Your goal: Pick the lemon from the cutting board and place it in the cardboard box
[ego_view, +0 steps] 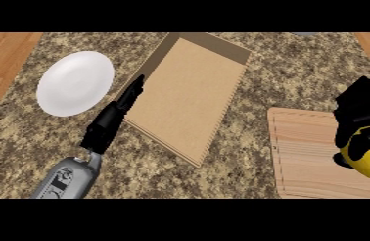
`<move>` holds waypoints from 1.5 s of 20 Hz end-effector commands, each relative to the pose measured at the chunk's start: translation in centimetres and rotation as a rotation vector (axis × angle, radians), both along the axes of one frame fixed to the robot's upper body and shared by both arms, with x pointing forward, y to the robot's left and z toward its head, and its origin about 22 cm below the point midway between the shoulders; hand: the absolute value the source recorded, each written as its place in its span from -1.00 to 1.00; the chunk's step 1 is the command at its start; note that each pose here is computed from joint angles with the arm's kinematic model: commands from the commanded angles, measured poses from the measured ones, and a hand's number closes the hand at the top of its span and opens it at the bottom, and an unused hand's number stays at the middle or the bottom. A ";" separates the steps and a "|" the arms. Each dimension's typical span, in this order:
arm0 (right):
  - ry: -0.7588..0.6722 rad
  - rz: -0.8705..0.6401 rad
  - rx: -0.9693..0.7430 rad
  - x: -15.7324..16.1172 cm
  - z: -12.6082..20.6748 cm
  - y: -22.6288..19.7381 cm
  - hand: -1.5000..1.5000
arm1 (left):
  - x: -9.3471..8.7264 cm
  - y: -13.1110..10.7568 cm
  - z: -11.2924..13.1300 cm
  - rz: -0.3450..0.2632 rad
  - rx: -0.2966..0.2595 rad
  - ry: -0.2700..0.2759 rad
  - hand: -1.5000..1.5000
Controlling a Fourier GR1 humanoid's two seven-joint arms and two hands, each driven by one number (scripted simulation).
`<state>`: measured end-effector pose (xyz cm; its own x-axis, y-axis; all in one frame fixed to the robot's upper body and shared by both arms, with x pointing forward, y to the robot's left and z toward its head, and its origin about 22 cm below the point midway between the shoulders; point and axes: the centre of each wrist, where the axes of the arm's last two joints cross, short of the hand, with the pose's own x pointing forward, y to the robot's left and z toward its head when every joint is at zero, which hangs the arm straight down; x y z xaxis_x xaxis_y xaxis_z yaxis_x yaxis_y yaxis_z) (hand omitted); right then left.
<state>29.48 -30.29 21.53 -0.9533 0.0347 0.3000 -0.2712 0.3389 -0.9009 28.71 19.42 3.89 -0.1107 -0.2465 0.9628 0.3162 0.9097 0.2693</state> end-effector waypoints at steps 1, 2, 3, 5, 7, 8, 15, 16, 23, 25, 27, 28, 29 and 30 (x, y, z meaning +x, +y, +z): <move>0.054 0.013 0.071 3.0 3.5 -3.2 1.00 | -0.5 0.4 0.2 0.009 0.006 0.023 0.00; 0.060 -0.011 0.082 4.2 4.4 -3.3 1.00 | 0.6 -0.5 1.2 -0.010 0.004 0.012 0.00; 0.068 -0.009 0.068 4.2 5.0 -3.1 1.00 | -1.1 0.6 -0.3 -0.015 -0.008 0.007 0.00; 0.064 -0.020 0.081 6.1 5.1 -2.0 1.00 | 0.2 1.1 0.1 0.009 -0.007 0.002 0.00; 0.084 -0.021 0.048 6.2 5.0 0.3 1.00 | -0.7 -0.4 -1.1 0.004 -0.002 0.022 0.00; 0.070 -0.027 0.061 7.3 7.0 0.8 1.00 | 0.8 -0.3 0.3 -0.010 -0.018 0.008 0.00; 0.155 -0.023 0.033 9.6 7.4 6.3 1.00 | 0.7 1.9 2.6 0.005 -0.004 -0.005 0.00; 0.162 -0.026 0.025 9.3 5.6 7.6 1.00 | -0.9 1.4 0.7 0.009 0.005 0.013 0.00; 0.101 -0.106 0.067 12.0 4.9 11.2 1.00 | -0.7 1.8 2.2 0.017 -0.001 -0.009 0.00; 0.060 -0.090 0.013 12.0 3.2 13.2 1.00 | -0.4 1.2 0.3 0.013 -0.005 0.012 0.00; 0.037 -0.099 0.002 12.8 2.2 13.4 1.00 | -0.8 1.7 0.8 0.024 0.006 0.006 0.00; 0.034 -0.091 -0.016 12.5 0.5 15.1 1.00 | 0.4 -0.5 1.0 0.006 0.002 0.004 0.00; 0.030 -0.098 -0.015 12.7 0.3 16.3 1.00 | 0.2 2.9 -0.2 0.013 0.002 0.004 0.00; 0.016 -0.101 -0.004 12.6 -0.2 17.6 1.00 | 0.9 1.6 0.1 0.021 -0.016 0.008 0.00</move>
<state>41.90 -16.06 23.20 -0.9282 0.1275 0.3495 -0.2805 0.3774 -0.8826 28.75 20.78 4.33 -0.1006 -0.2465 0.9639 0.3049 0.9146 0.2657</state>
